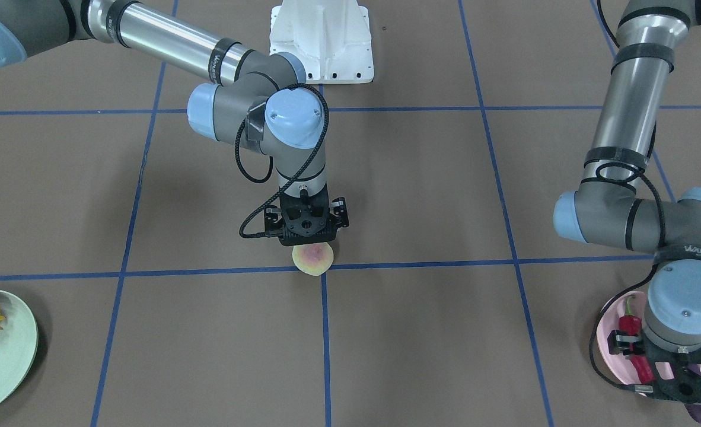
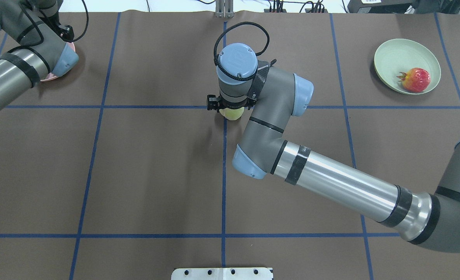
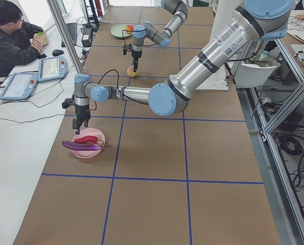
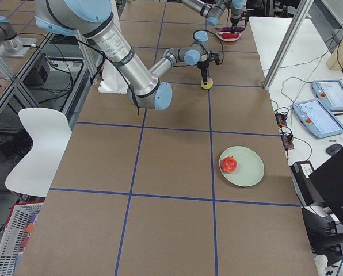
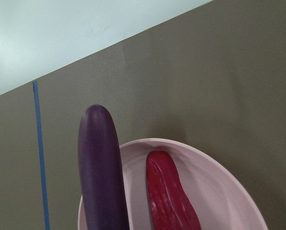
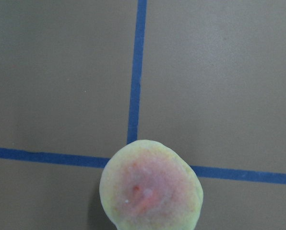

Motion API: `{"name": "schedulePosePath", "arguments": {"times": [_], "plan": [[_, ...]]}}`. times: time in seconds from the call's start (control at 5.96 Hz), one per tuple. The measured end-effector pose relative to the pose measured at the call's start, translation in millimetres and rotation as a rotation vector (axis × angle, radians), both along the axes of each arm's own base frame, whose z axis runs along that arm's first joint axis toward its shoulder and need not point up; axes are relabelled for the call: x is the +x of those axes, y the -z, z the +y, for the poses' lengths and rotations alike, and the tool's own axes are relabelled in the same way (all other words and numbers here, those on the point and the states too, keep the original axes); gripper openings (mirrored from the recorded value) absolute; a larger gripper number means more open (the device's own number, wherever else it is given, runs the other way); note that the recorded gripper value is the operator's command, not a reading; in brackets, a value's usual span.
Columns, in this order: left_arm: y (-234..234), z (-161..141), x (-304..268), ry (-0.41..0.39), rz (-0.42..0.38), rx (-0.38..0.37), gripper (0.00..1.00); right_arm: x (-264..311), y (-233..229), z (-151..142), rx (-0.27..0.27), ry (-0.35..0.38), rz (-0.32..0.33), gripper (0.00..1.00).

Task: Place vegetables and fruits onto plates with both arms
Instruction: 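Move the right gripper down over the peach and grasp it, then lift the peach and carry it to the green plate with the right gripper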

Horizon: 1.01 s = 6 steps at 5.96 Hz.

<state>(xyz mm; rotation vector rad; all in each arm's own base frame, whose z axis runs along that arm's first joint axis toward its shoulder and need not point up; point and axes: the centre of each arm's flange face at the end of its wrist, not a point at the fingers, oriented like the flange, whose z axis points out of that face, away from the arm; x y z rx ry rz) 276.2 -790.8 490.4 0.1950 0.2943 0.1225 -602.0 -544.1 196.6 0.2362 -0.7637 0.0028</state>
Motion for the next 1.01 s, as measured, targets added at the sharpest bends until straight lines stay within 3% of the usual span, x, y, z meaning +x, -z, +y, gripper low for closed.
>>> {"name": "schedulePosePath", "arguments": {"times": [0.5,0.67,0.84,1.01], "plan": [[-0.6,3.8,-2.0,0.001,0.004,0.007,1.0,-9.8,-9.1,-8.9,0.027,0.005,0.019,1.0],[-0.6,4.3,-2.2,0.002,0.004,0.007,1.0,-11.4,-12.2,-10.3,0.029,0.008,0.028,0.58],[-1.2,4.6,-2.4,0.002,0.004,0.006,1.0,-12.3,-12.4,-11.6,0.028,0.004,0.029,0.01],[-0.3,4.9,-2.1,0.002,0.007,0.006,1.0,-12.3,-7.4,-12.3,0.032,-0.002,0.015,0.0]]}}
